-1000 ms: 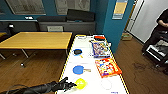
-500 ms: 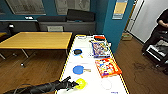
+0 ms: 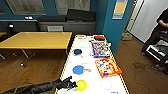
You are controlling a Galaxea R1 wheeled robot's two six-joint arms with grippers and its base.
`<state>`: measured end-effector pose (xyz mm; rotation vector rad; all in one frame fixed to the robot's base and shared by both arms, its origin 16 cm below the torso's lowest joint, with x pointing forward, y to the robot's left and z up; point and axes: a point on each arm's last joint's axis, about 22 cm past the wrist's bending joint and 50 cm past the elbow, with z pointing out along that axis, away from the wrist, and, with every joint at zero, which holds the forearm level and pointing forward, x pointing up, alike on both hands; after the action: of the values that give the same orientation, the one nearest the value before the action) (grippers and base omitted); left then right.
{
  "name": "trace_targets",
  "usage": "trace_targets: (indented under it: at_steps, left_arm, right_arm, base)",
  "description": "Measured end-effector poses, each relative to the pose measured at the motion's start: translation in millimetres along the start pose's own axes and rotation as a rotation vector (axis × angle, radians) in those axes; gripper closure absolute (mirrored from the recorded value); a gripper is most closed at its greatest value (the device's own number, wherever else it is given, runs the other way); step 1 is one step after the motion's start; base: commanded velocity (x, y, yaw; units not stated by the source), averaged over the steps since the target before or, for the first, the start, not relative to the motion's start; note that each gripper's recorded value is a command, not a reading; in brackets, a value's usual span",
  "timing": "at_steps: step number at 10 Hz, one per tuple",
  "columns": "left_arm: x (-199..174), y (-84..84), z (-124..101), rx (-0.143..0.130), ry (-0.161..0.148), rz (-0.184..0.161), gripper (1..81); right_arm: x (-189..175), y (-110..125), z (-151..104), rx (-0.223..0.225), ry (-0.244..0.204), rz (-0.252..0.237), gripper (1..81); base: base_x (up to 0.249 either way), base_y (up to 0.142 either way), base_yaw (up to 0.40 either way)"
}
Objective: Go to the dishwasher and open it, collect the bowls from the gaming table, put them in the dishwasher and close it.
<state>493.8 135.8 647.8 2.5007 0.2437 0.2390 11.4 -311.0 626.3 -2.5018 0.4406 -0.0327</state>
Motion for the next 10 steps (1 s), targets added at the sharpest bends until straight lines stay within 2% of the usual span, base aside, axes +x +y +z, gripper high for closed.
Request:
trace_targets:
  at_steps: [1, 2, 4, 5, 6, 7, 8, 9, 10]
  left_arm:
    - [4.0, -0.2, -15.5, -0.002, -0.003, 0.016, 81.1]
    - [13.9, 13.4, -34.8, -0.029, 0.008, 0.049, 81.1]
    - [17.3, 68.8, -74.8, -0.132, 0.009, 0.144, 81.1]
    - [12.7, 78.2, -99.8, -0.161, 0.008, 0.173, 81.1]
    - [10.2, 63.2, -127.7, -0.145, 0.014, 0.181, 81.1]
    - [8.1, 40.2, -158.6, -0.115, 0.029, 0.185, 81.1]
    - [-0.6, 27.5, -182.1, -0.099, 0.031, 0.188, 81.1]
    - [-10.9, 20.4, -199.9, -0.095, 0.033, 0.208, 81.1]
    - [-26.6, 2.4, -211.7, -0.077, 0.026, 0.2, 81.1]
  right_arm:
    - [3.2, 1.3, -2.5, -0.003, 0.003, -0.003, 81.1]
    - [4.9, 2.3, -3.6, -0.006, 0.005, -0.002, 81.1]
    - [3.1, 4.4, -4.1, -0.01, 0.002, 0.0, 81.1]
    - [0.2, 13.2, -5.8, -0.027, -0.001, 0.0, 81.1]
    - [-4.2, 17.2, -7.1, -0.035, -0.007, 0.003, 81.1]
    - [-5.7, 17.4, -7.1, -0.035, -0.009, 0.004, 81.1]
    - [-5.6, 18.1, -7.4, -0.037, -0.008, 0.005, 81.1]
    - [-6.6, 20.9, -8.0, -0.043, -0.009, 0.006, 81.1]
    - [-11.0, 25.2, -9.4, -0.051, -0.015, 0.009, 81.1]
  base:
    - [0.0, 0.0, 0.0]
    - [0.0, 0.0, 0.0]
    - [0.0, 0.0, 0.0]
    - [0.0, 0.0, 0.0]
    - [0.0, 0.0, 0.0]
    - [0.0, 0.0, 0.0]
    - [0.0, 0.0, 0.0]
    - [0.0, 0.0, 0.0]
    - [0.0, 0.0, 0.0]
